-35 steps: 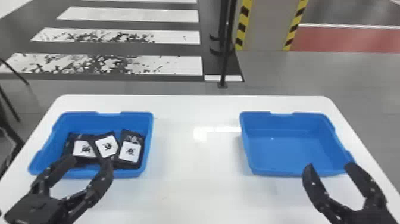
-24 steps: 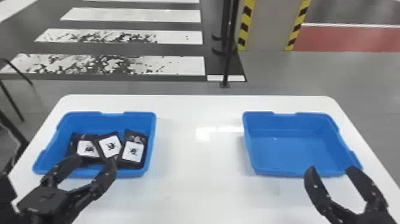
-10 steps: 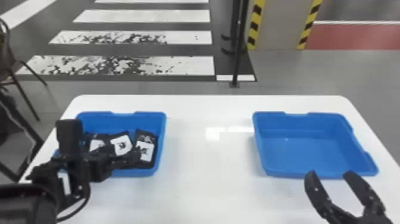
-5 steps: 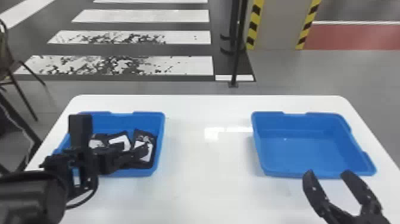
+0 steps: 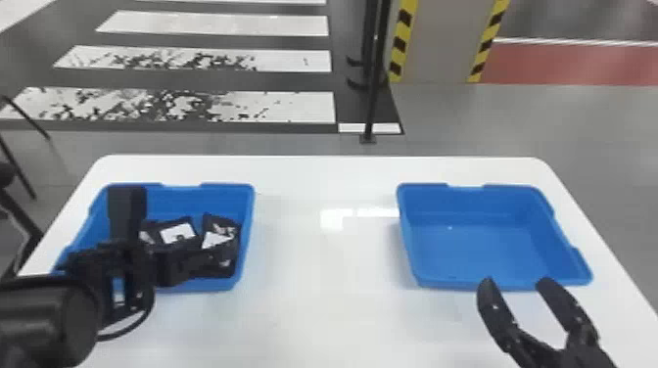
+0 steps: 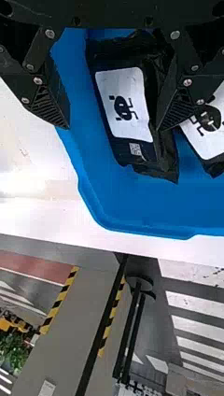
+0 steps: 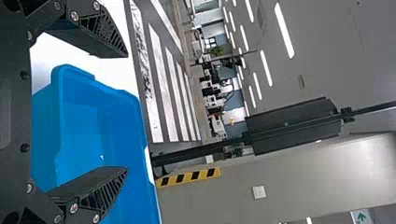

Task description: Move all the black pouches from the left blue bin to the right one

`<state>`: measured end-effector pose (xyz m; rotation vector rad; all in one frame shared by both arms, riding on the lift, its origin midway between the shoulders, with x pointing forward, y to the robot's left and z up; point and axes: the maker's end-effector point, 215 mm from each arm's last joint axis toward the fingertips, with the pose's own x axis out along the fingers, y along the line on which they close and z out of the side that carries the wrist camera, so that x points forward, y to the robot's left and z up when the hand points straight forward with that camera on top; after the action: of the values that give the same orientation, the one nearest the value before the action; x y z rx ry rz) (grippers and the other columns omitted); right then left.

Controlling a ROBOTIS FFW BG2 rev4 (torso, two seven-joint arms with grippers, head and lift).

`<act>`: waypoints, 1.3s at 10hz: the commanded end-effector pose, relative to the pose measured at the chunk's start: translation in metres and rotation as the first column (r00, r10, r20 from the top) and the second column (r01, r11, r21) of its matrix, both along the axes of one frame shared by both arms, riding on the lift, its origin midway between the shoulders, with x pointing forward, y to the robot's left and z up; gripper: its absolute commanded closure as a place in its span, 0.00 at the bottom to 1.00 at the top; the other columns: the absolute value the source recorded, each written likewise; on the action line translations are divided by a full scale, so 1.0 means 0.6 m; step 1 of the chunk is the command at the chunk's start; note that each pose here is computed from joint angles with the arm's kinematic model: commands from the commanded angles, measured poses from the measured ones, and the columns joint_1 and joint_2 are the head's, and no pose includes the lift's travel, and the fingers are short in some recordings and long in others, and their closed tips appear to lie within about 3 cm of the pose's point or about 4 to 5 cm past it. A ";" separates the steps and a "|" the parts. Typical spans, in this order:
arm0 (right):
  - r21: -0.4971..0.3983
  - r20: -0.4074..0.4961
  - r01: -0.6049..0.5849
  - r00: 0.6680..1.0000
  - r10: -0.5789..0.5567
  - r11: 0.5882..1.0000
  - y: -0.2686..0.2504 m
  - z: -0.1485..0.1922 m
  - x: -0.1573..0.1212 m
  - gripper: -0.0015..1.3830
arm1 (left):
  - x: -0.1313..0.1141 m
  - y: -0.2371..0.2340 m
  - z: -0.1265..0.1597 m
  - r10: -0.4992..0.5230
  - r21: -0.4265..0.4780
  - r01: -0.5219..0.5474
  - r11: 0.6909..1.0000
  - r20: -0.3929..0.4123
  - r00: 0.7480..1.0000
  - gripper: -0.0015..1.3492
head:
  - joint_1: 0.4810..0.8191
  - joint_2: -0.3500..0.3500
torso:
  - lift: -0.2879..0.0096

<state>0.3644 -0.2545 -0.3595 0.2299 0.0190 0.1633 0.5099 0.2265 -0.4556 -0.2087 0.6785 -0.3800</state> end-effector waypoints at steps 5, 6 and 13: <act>0.011 -0.004 0.003 1.000 -0.003 1.000 -0.001 -0.004 -0.001 0.13 | -0.017 0.017 -0.041 0.014 0.047 -0.009 0.999 -0.106 0.994 0.86 | 0.63 0.45 | 0.50; 0.012 -0.004 0.004 1.000 -0.004 1.000 -0.001 -0.003 -0.001 0.13 | -0.014 0.022 -0.039 0.014 0.061 -0.009 0.998 -0.080 0.997 0.87 | 0.63 0.46 | 0.50; 0.116 0.053 -0.077 0.996 0.072 0.990 0.057 0.046 0.022 0.13 | -0.097 -0.072 0.156 -0.133 0.023 0.131 0.991 0.153 0.979 0.87 | 0.63 0.44 | 0.50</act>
<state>0.3737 -0.2281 -0.3333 0.3066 -0.0327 0.2297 0.4593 0.1947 -0.3685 -0.1141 0.5579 -0.4853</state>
